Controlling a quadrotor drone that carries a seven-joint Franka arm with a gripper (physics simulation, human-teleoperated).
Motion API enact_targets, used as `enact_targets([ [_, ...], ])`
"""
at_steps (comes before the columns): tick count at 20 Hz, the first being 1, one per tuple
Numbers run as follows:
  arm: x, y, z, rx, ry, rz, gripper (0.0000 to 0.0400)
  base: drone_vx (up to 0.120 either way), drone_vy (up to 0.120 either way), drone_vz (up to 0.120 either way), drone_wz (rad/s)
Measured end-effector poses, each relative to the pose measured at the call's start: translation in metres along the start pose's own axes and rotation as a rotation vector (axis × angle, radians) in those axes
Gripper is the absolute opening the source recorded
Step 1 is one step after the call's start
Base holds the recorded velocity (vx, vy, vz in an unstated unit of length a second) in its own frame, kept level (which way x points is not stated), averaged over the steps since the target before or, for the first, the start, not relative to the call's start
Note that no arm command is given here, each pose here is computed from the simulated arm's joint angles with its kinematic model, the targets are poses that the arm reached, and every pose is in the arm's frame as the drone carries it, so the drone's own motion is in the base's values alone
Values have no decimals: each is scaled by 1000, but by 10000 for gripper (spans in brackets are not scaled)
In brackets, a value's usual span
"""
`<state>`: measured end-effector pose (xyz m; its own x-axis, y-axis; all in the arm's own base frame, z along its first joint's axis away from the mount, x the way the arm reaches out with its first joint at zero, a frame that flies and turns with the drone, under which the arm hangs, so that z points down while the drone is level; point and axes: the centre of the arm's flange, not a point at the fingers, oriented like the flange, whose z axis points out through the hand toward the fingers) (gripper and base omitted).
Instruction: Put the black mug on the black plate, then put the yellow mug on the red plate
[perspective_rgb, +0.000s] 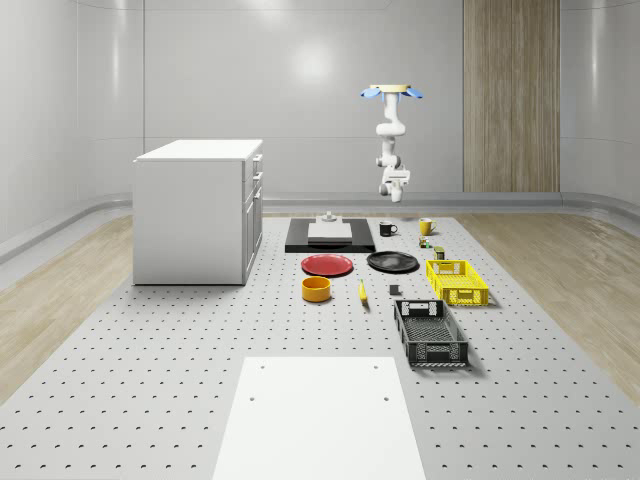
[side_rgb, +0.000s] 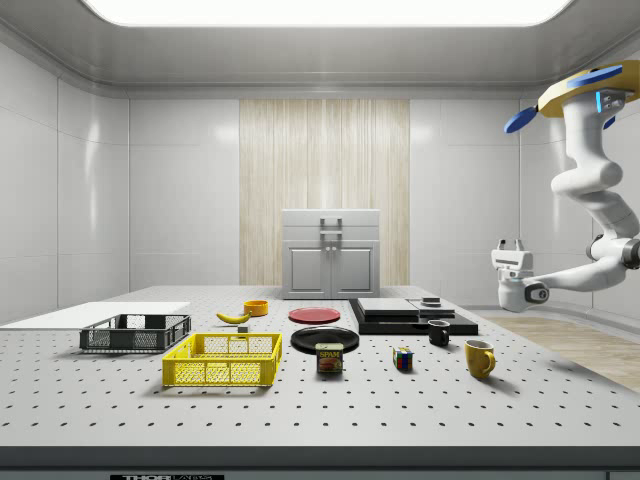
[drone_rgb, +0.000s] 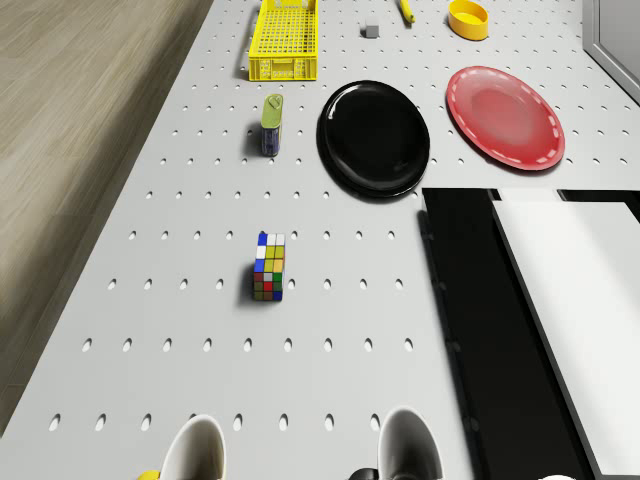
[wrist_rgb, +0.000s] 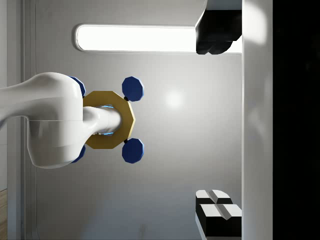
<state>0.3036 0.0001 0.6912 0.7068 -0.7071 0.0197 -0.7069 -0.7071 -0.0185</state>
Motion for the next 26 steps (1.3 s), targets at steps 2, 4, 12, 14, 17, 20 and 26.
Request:
enact_targets([
  [2, 0, 0, 0, 1, 1, 0, 400, 120, 120, 0, 0],
  [4, 0, 0, 0, 2, 3, 0, 400, 120, 120, 0, 0],
  [12, -1, 0, 0, 3, 10, 0, 400, 120, 0, 0, 0],
  [14, -1, 0, 0, 2, 13, 0, 400, 120, -120, 0, 0],
  [17, -2, 0, 0, -1, 19, 0, 400, 120, -120, 0, 0],
  [20, -3, -1, 0, -6, 27, 0, 400, 120, -120, 0, 0],
  [26, -6, -3, 0, -32, 60, 0, 400, 120, -120, 0, 0],
])
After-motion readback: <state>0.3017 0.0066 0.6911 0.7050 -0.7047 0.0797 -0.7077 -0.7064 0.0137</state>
